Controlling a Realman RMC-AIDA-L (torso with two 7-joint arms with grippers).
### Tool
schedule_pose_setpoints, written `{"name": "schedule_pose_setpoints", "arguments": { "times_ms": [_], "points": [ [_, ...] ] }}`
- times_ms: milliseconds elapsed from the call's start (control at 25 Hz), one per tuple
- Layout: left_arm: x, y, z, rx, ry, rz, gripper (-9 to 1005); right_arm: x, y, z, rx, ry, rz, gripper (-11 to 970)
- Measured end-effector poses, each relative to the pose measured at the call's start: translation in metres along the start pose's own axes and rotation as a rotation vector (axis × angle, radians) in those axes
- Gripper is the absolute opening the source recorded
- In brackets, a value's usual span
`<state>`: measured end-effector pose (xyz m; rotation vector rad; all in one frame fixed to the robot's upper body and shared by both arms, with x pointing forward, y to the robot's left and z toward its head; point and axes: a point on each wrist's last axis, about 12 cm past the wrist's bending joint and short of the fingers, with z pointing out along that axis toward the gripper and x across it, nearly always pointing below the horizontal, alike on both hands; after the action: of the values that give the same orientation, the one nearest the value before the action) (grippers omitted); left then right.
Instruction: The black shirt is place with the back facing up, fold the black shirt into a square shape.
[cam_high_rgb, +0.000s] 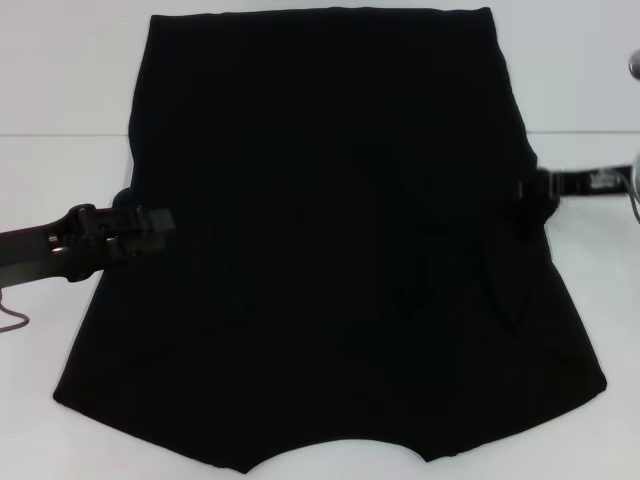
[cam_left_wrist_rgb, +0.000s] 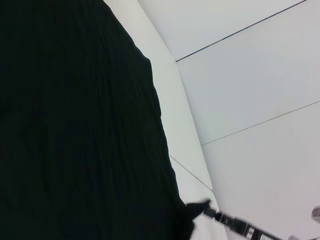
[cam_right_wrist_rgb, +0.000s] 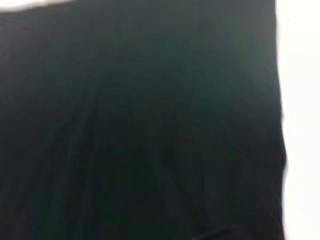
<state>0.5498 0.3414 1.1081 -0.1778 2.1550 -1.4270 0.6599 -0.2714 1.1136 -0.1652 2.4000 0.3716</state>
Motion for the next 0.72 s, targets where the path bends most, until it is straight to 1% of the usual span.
{"name": "schedule_pose_setpoints", "arguments": {
  "times_ms": [200,280,400,520,600,640,720],
  "points": [
    [-0.001,0.0,-0.001,0.001,-0.01,-0.002,381,-0.017,0.01,0.003,-0.08,-0.143,0.049,714],
    [-0.001,0.0,-0.002,0.002,-0.011,-0.002,381,-0.022,0.015,0.003,-0.116,-0.163,0.048,714],
    [0.001,0.001,-0.003,0.005,-0.008,-0.005,382,-0.026,0.018,-0.002,-0.156,-0.143,0.026,713],
    [0.003,0.002,-0.005,-0.001,-0.005,-0.01,382,-0.025,0.012,-0.018,-0.233,-0.104,0.045,713],
    [0.007,0.004,-0.008,-0.012,0.018,-0.006,382,-0.022,0.008,-0.031,-0.313,-0.07,0.075,713],
    [0.008,0.004,-0.01,-0.017,0.034,-0.001,382,-0.02,0.003,-0.04,-0.358,-0.05,0.093,713],
    [0.011,0.004,-0.019,-0.041,0.083,0.016,382,-0.016,-0.003,-0.053,-0.437,-0.01,0.123,713]
  ]
}}
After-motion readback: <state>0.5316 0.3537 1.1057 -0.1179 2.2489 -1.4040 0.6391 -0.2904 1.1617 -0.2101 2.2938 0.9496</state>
